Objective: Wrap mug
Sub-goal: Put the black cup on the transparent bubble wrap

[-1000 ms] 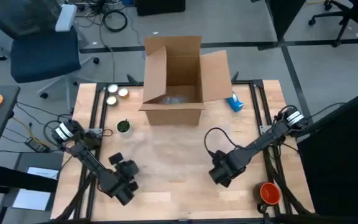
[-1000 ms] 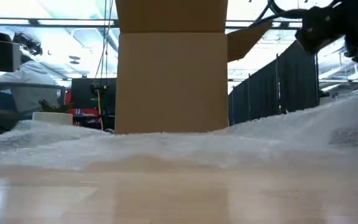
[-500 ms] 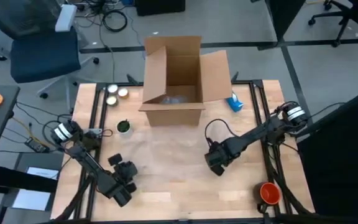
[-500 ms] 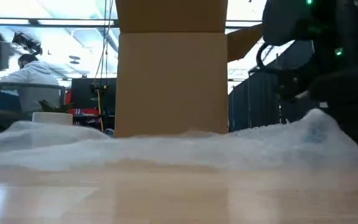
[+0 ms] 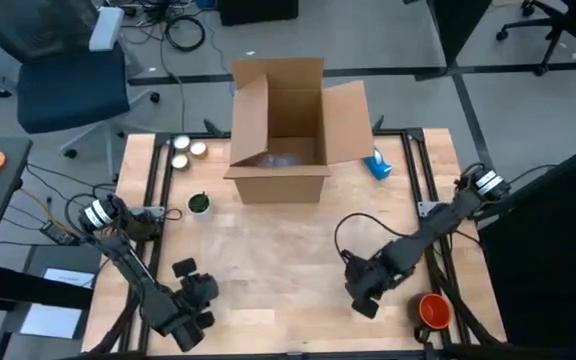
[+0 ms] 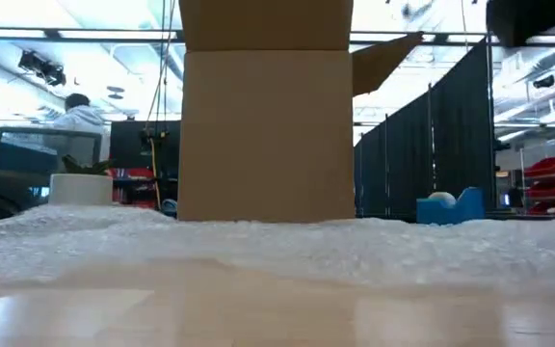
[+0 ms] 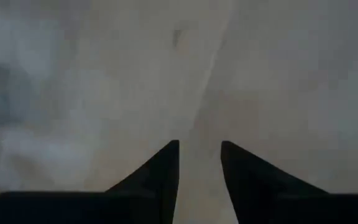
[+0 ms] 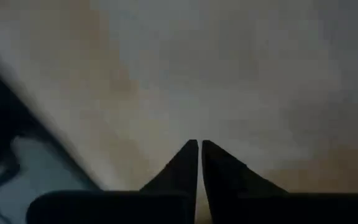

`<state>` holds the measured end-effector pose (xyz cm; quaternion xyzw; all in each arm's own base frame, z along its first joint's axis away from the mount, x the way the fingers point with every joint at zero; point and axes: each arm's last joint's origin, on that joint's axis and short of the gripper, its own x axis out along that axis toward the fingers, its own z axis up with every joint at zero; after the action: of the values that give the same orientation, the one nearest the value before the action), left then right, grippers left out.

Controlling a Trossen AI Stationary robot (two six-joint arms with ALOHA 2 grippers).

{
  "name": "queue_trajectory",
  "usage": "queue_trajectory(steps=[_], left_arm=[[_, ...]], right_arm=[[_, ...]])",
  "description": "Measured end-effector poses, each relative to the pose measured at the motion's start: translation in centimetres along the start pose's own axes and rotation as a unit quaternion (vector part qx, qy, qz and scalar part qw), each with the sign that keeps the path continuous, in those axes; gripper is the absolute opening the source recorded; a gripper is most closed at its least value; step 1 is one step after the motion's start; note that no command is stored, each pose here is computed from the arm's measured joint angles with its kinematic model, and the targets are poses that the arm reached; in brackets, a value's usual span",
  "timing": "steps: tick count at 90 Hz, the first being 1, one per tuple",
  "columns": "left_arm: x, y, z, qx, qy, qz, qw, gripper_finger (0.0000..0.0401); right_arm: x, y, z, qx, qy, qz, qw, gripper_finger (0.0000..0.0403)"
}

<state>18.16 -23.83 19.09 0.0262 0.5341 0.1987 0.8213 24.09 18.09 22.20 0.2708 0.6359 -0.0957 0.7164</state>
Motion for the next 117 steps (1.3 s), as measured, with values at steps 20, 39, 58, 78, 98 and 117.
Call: queue_trajectory(steps=[20, 39, 58, 78, 98, 117], left_arm=[[-3.0, -0.8, 3.4, 0.069, -0.077, -0.024, 0.994, 0.0106], [-4.9, -0.9, 6.4, 0.101, -0.124, -0.041, 0.986, 0.0106], [-4.7, -0.5, 7.7, 0.109, -0.143, -0.026, 0.983, 0.0106], [-4.0, 0.3, 8.9, 0.130, -0.151, 0.005, 0.980, 0.0106], [-3.8, 0.5, 9.3, 0.111, -0.161, 0.017, 0.981, 0.0106], [-3.8, 0.5, 9.3, 0.110, -0.162, 0.017, 0.981, 0.0106]], right_arm=[[-2.9, 2.6, -0.8, -0.108, -0.025, 0.047, 0.993, 0.0000], [-5.5, 3.0, -4.3, -0.095, 0.067, 0.001, 0.993, 0.0000], [-7.0, 1.6, -8.2, -0.044, 0.161, -0.113, 0.979, 0.0005], [-6.5, 0.1, -11.1, -0.032, 0.178, -0.212, 0.960, 0.0050], [-4.3, 0.5, -12.1, 0.028, 0.199, -0.174, 0.964, 0.0136], [-3.7, 0.0, -11.9, 0.022, 0.199, -0.187, 0.962, 0.0204]])
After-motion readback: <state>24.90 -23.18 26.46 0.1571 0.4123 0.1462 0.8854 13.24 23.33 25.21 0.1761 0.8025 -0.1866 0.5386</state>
